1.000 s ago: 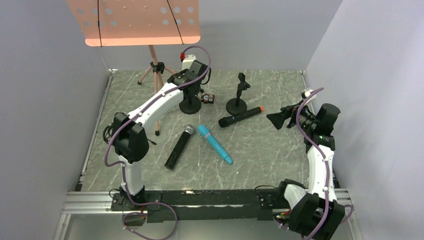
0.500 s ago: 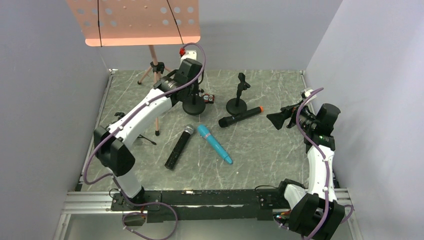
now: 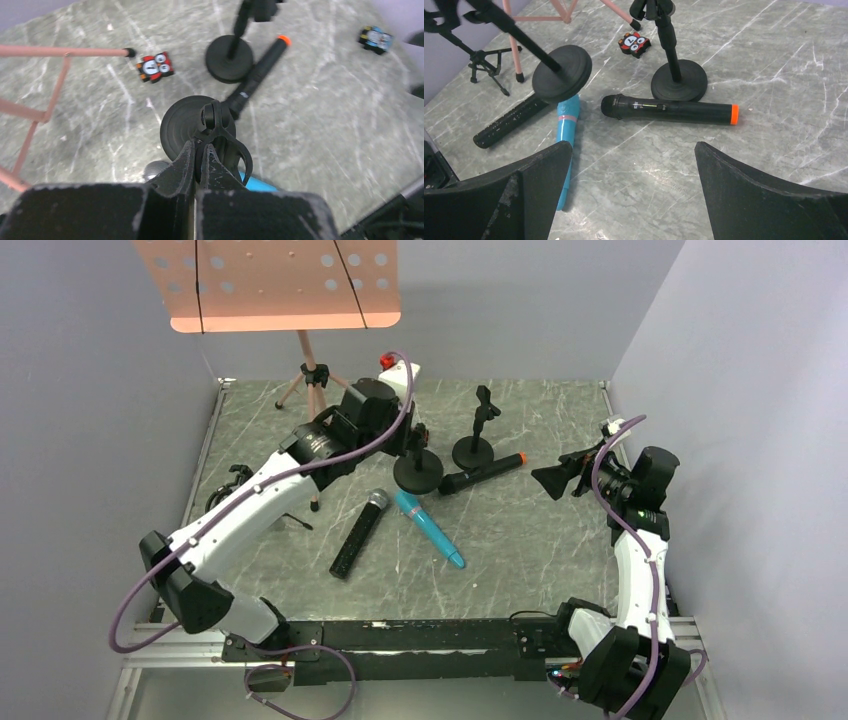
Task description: Attach the microphones to the stand
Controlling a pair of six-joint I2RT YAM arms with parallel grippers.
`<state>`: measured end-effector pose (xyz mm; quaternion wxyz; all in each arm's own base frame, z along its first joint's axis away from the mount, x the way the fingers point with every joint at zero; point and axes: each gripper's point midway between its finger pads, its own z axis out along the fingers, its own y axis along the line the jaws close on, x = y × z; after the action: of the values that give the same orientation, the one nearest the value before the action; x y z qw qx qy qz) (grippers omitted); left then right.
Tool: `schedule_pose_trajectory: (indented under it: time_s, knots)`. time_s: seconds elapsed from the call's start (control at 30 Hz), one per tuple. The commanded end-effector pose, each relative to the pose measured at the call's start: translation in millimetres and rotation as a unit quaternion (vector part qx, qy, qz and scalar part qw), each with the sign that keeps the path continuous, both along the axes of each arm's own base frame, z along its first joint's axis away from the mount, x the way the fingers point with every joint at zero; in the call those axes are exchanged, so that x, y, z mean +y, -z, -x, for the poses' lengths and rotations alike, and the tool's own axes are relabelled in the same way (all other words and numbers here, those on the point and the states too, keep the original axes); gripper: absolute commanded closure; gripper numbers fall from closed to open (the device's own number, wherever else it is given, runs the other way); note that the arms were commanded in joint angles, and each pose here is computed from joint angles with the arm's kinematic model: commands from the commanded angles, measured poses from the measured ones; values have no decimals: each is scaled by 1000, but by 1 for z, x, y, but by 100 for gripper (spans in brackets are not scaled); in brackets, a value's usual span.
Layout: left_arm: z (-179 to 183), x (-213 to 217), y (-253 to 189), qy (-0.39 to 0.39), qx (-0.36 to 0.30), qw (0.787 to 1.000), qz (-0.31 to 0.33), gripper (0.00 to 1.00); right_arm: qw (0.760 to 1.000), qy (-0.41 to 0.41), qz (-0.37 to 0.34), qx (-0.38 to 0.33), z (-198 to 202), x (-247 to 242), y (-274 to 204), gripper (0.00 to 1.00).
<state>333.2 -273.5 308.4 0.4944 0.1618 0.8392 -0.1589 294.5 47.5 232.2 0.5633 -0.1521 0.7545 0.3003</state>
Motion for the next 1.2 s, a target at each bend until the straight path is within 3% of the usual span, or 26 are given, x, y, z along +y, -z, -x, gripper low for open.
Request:
schedule_pose_trajectory:
  time_s: [0.0,0.3,0.53,1.17]
  knots:
    - [37,-26,-77,90,-88,989,78,100,1000,-11,6,-22,-2,2,-12,0]
    - [98,-83,-90,195,-83,972,104,100,1000,-12,4,-17,-4,2,-9,0]
    - [126,-131,-84,260,-73,955,120,100,1000,-13,6,-21,-3,2,-12,0]
    - [152,-192,-69,357,-89,920,131,100,1000,-5,19,-23,-4,-2,-13,0]
